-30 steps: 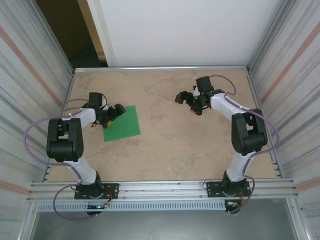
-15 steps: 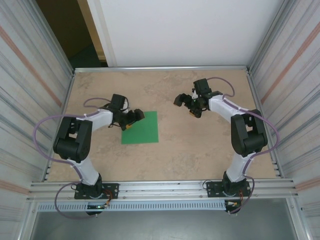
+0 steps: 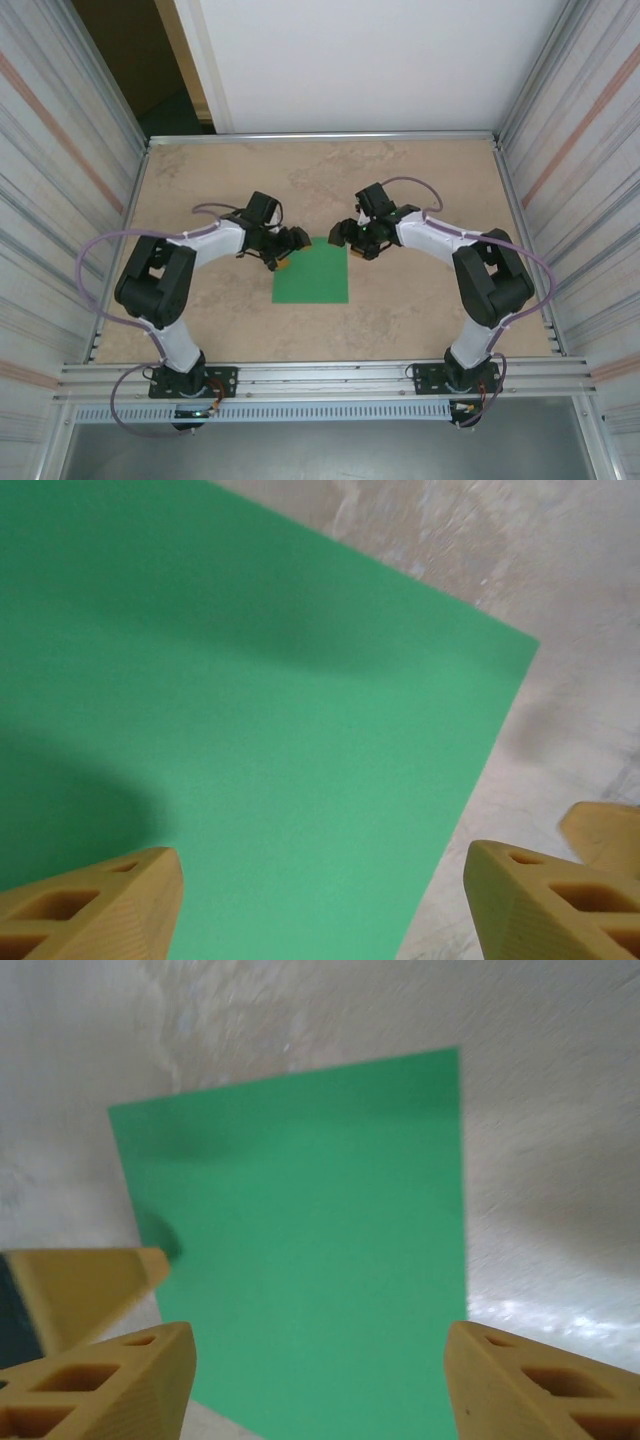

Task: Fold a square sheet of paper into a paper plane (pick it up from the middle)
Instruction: Move the square sheet of paper to the center of the table, then first fold in half a square sheet of paper at the center of the table.

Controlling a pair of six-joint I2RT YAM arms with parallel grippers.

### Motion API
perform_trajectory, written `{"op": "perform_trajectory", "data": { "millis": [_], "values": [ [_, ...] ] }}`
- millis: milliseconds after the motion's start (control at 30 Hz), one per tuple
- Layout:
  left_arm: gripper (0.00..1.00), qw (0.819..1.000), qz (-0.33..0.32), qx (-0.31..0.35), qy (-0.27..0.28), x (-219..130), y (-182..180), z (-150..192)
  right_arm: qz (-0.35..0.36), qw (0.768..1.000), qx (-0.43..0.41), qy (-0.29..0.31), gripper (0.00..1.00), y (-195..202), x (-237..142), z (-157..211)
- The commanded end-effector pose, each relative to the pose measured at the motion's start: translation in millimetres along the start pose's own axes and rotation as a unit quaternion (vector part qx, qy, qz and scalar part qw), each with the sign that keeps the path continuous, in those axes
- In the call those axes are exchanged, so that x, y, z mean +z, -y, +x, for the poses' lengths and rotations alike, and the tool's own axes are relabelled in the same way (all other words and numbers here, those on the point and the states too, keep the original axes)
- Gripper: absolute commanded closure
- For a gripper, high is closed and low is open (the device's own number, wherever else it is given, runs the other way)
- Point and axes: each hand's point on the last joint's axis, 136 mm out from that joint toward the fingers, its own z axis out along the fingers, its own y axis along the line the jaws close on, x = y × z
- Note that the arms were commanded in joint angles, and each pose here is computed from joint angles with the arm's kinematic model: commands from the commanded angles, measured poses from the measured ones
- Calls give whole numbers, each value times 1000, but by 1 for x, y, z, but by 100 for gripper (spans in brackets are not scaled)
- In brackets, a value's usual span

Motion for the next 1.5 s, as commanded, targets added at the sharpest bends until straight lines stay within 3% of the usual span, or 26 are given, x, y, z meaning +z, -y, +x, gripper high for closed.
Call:
{"op": "perform_trajectory", "data": {
  "millis": [0, 333, 833, 1467],
  "values": [
    [25, 999, 0, 47, 0, -23, 2, 5, -5, 1000, -3, -11, 39, -4, 3, 9],
    [27, 998, -6, 48, -36, -6, -22, 18, -10, 999, -1, -47, 51, -10, 23, 25],
    [26, 998, -31, 36, -49, 9, -45, 25, 63, 996, 5, -68, 46, 21, 34, 32],
    [25, 999, -21, 19, -46, 13, -56, 33, 59, 994, 3, -95, 54, 20, 54, 39]
  ]
}}
